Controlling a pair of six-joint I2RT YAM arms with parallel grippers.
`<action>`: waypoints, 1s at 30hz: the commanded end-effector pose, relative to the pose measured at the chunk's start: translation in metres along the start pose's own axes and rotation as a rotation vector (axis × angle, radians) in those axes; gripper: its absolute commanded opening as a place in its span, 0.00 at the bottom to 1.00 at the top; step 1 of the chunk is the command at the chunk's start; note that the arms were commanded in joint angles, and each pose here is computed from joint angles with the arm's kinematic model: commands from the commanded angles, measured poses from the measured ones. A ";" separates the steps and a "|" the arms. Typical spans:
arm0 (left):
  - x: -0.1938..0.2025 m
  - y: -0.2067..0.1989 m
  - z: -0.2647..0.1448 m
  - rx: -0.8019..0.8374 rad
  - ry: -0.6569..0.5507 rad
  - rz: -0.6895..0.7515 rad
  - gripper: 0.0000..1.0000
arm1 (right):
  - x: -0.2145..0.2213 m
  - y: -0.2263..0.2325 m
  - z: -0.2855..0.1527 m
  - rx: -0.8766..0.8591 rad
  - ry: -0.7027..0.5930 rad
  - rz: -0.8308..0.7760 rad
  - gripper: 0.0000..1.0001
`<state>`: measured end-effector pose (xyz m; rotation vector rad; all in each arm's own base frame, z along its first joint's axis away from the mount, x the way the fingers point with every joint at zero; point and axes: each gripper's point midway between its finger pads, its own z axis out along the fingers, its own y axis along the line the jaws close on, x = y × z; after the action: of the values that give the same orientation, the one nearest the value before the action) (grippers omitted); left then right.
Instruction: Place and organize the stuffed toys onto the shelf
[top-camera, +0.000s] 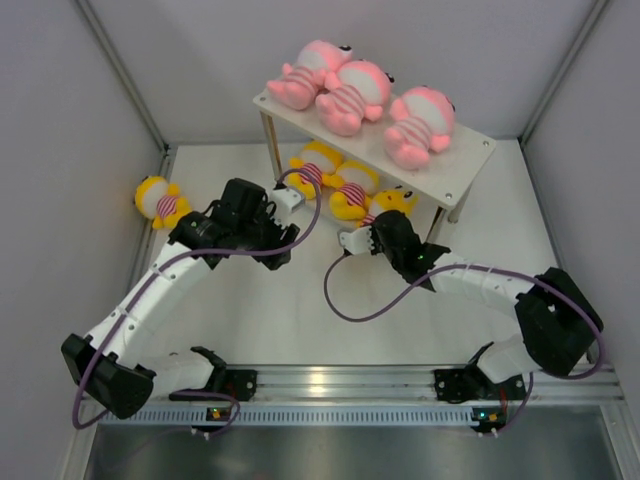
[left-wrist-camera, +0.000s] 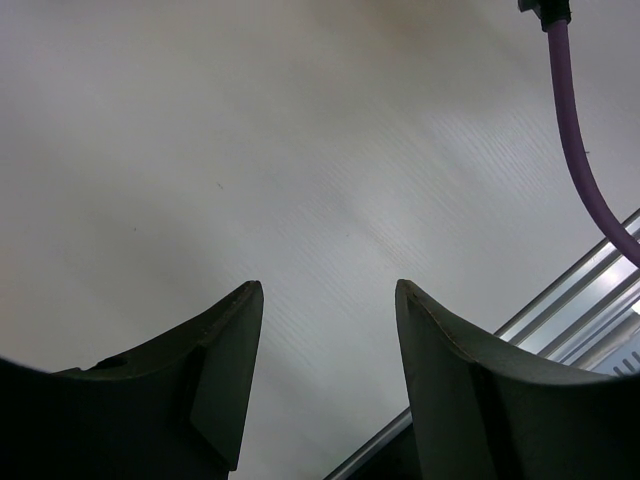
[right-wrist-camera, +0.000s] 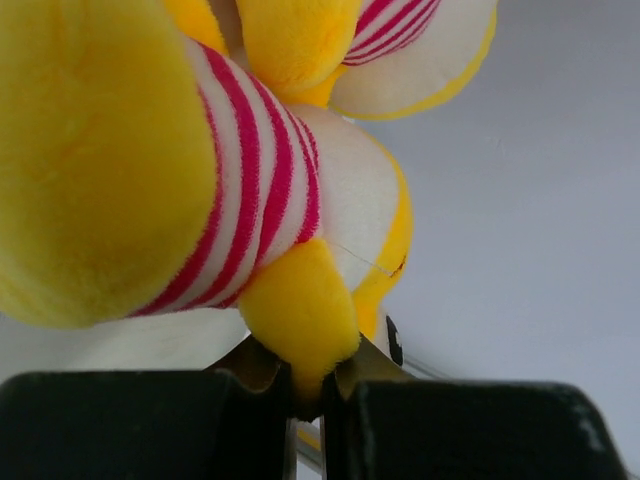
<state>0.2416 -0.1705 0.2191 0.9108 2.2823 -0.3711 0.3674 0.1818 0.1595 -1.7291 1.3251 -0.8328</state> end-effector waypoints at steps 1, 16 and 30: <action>0.001 0.001 0.000 -0.001 0.010 0.007 0.61 | -0.008 -0.049 0.003 0.128 -0.048 0.046 0.00; -0.004 0.003 0.001 -0.004 0.008 0.006 0.61 | -0.016 -0.056 0.025 0.145 -0.110 0.129 0.00; -0.003 0.004 0.000 -0.005 0.011 0.002 0.61 | -0.020 -0.067 0.025 0.205 -0.140 0.235 0.00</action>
<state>0.2422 -0.1689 0.2101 0.9153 2.3244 -0.3639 0.4043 0.2100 0.1640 -1.5832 1.3225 -0.7053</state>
